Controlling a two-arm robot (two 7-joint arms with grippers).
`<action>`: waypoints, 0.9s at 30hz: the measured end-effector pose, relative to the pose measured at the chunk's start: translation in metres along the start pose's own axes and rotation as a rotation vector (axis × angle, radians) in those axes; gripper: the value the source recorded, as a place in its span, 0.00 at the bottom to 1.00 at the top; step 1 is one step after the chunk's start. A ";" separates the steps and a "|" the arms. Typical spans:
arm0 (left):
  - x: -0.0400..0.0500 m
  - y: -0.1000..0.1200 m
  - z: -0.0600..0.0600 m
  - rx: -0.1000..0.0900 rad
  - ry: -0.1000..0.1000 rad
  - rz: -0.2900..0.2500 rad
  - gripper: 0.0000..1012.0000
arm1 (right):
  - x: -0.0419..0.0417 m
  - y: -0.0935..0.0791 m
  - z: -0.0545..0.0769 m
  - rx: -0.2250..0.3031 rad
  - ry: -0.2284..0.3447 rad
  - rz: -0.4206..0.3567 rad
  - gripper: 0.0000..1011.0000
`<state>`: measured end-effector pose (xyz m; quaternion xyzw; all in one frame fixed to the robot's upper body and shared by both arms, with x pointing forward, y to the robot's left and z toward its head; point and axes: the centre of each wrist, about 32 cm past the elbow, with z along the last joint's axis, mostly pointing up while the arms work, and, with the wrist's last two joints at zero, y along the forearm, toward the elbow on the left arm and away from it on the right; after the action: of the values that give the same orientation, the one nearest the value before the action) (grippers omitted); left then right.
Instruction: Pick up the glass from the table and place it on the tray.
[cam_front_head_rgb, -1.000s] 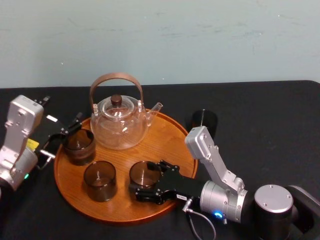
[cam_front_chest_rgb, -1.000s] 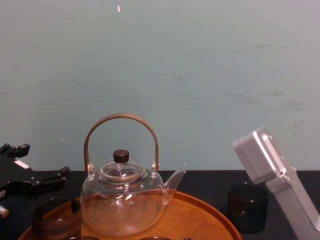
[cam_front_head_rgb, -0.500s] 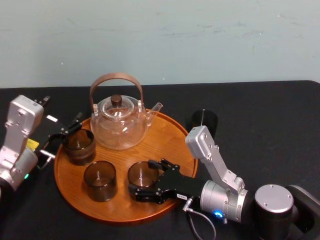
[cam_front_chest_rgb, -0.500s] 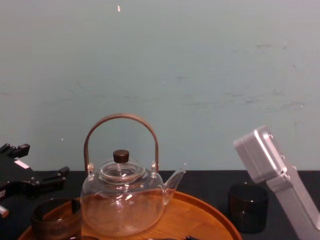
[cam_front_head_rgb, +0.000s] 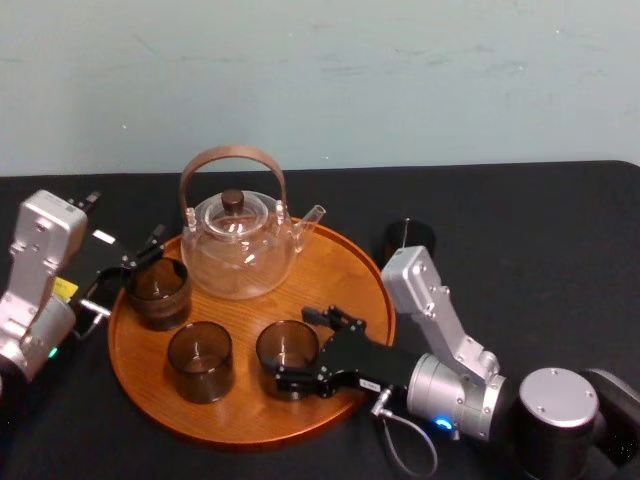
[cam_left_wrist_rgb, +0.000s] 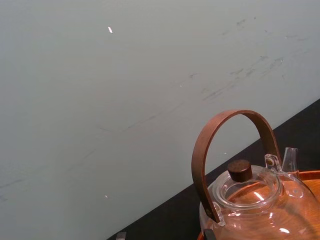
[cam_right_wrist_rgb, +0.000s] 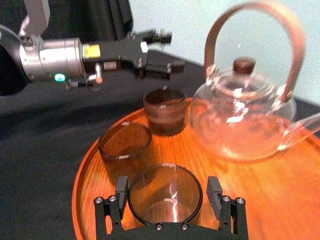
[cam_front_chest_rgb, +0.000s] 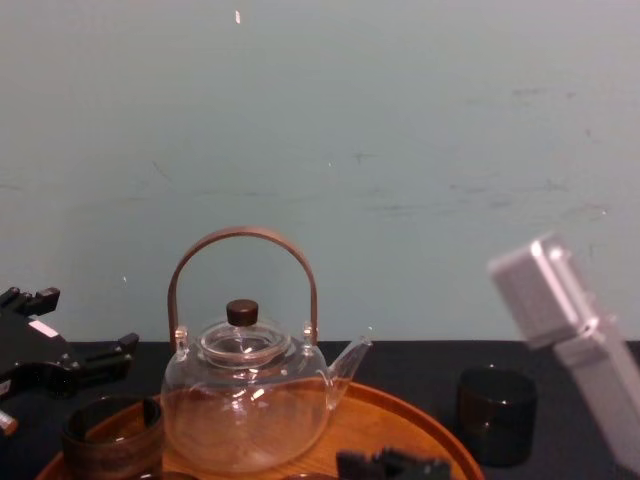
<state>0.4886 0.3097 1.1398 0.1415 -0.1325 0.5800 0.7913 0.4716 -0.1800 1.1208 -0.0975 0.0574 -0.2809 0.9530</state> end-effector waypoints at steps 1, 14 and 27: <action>0.0000 0.000 0.000 0.000 0.000 0.000 0.99 | -0.0002 -0.001 0.001 0.008 -0.008 -0.005 0.99; 0.0000 0.000 0.000 0.000 0.000 0.000 0.99 | -0.0082 -0.026 0.024 0.141 -0.146 -0.052 0.99; 0.0000 0.000 0.000 0.000 0.000 0.000 0.99 | -0.0057 -0.052 0.023 0.213 -0.128 -0.112 0.99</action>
<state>0.4886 0.3097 1.1398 0.1415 -0.1325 0.5799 0.7913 0.4431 -0.2166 1.1546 -0.0166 -0.0389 -0.3312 0.9426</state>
